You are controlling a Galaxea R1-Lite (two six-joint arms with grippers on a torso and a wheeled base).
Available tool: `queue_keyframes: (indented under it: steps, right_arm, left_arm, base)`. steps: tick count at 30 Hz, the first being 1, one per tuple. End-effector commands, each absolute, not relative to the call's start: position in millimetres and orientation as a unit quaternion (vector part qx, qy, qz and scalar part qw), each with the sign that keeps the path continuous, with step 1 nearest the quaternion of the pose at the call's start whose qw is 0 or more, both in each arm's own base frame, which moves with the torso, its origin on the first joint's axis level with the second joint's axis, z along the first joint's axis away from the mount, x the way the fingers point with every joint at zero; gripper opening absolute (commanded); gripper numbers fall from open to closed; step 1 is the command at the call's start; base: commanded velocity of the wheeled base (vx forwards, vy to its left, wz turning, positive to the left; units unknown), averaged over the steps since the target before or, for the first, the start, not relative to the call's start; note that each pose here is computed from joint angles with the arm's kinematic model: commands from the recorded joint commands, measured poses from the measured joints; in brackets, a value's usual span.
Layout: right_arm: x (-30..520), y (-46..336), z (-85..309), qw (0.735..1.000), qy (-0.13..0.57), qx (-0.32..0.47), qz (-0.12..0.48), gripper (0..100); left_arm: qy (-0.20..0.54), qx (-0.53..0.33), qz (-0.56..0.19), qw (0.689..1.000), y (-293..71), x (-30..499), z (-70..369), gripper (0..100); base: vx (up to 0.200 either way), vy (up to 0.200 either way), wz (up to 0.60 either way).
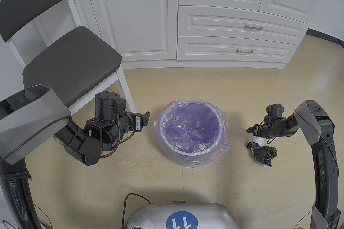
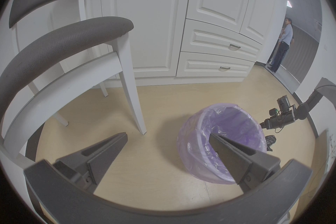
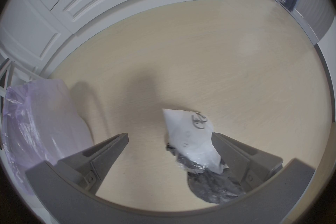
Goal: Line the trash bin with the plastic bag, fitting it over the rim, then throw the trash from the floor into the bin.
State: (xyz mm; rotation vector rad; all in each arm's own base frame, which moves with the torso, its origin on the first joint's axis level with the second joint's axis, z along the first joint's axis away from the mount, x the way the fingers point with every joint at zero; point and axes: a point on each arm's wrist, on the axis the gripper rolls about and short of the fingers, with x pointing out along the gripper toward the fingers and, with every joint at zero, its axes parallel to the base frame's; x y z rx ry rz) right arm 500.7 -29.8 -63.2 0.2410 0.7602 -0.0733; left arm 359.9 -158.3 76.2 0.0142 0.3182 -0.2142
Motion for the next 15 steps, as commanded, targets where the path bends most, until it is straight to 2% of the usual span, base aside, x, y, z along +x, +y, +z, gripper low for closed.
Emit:
queue_keyframes:
  steps: [1,9,15]
  right_arm:
    - [500,-15,-45,0.927,0.358,0.111,-0.022,100]
    - [488,21,-29,0.946,0.307,0.102,0.020,100]
    - [480,41,-13,0.946,0.298,0.120,0.035,100]
  left_arm:
    - [0.163,0.009,-0.105,0.981,-158,361,71,100]
    - [0.167,0.011,-0.106,0.980,-159,362,68,100]
    - [0.164,0.011,-0.106,0.981,-158,360,72,100]
  base:
    - [0.000,0.000,0.00]
    - [0.000,0.000,0.00]
    - [0.000,0.000,0.00]
